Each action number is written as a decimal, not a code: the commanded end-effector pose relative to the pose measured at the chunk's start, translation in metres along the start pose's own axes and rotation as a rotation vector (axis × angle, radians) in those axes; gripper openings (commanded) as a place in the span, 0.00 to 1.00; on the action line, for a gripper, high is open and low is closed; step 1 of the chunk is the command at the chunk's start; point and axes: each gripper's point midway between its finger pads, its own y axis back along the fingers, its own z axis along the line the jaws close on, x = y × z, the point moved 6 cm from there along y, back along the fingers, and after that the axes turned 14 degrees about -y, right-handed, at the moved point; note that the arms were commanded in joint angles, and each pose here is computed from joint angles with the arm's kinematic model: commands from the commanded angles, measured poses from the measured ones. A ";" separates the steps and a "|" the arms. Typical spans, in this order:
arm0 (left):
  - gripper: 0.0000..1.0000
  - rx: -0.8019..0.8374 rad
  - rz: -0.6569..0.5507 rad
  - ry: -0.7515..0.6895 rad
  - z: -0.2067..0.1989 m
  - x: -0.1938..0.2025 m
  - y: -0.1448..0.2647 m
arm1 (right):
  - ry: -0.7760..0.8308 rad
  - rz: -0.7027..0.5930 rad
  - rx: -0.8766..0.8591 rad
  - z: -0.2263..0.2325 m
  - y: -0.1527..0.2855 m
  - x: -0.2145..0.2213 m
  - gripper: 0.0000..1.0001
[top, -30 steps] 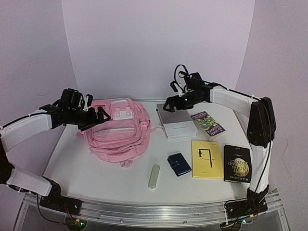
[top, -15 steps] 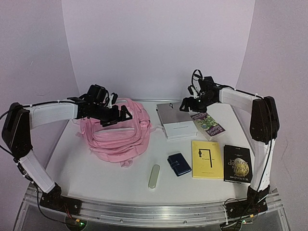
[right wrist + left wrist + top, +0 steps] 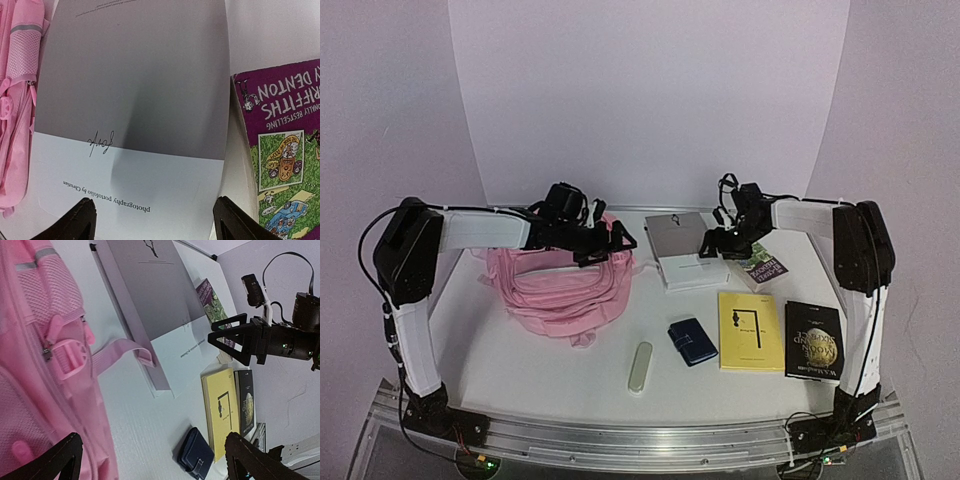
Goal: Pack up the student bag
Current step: Pick up the book from the center of the board.
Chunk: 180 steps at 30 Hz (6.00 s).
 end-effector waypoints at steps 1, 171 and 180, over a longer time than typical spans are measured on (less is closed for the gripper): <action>1.00 0.115 -0.060 0.002 -0.028 -0.022 -0.019 | -0.052 0.090 -0.049 0.000 -0.013 0.022 0.77; 1.00 -0.004 -0.344 -0.240 -0.062 -0.019 0.206 | 1.392 -0.893 0.690 0.152 0.156 0.068 0.20; 1.00 0.159 -0.196 -0.446 -0.087 0.006 0.219 | 1.114 -0.216 -0.001 0.146 0.188 0.126 0.14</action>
